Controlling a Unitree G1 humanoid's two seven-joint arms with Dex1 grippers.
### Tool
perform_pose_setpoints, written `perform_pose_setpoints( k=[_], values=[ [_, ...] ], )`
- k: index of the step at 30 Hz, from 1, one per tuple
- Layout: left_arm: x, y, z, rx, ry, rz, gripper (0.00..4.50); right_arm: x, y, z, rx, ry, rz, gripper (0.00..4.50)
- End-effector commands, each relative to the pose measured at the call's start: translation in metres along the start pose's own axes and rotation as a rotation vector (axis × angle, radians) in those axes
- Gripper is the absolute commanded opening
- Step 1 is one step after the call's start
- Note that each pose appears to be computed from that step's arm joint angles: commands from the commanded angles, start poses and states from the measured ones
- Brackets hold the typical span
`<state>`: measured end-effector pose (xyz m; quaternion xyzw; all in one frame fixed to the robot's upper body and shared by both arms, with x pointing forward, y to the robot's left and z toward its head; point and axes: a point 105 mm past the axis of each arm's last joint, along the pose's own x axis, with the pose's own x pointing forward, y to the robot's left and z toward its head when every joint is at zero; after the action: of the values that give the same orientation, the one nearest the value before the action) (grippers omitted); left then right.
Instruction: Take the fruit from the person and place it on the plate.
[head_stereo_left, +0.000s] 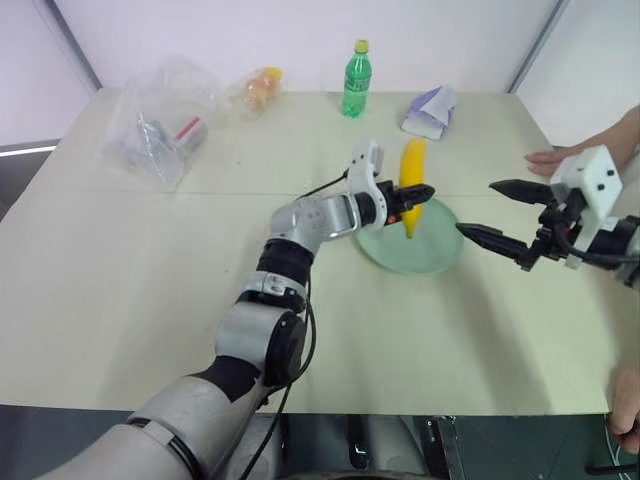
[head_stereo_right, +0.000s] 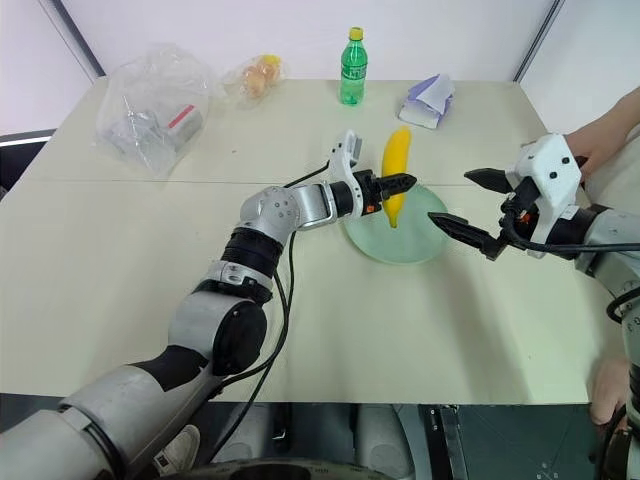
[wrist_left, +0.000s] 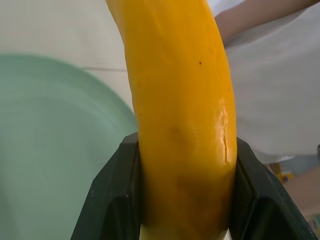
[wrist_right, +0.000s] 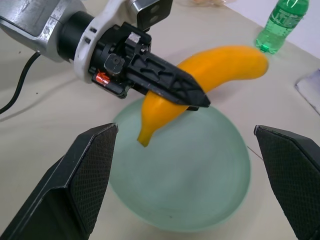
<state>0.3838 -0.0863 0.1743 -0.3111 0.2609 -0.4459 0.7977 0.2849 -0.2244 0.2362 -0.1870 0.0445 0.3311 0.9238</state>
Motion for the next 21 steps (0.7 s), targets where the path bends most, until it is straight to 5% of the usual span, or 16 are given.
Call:
perform_pose_setpoints(
  k=[1,5,11,21],
  values=[
    [0.007,-0.017,-0.018,-0.033,0.037,-0.061,1.48,-0.005,0.000,0.012,-0.039,-0.031,-0.017,4.50],
    [0.007,-0.015,-0.039,-0.044,0.101,-0.052,1.48,-0.004,0.000,0.013,-0.042,-0.030,-0.019,4.50],
    [0.005,-0.013,-0.050,-0.040,0.131,-0.038,4.44,-0.002,-0.001,0.014,-0.046,-0.034,-0.017,4.50],
    [-0.006,-0.028,-0.021,0.010,0.071,-0.093,4.44,0.003,0.000,0.014,-0.045,-0.039,0.003,4.50]
  ],
)
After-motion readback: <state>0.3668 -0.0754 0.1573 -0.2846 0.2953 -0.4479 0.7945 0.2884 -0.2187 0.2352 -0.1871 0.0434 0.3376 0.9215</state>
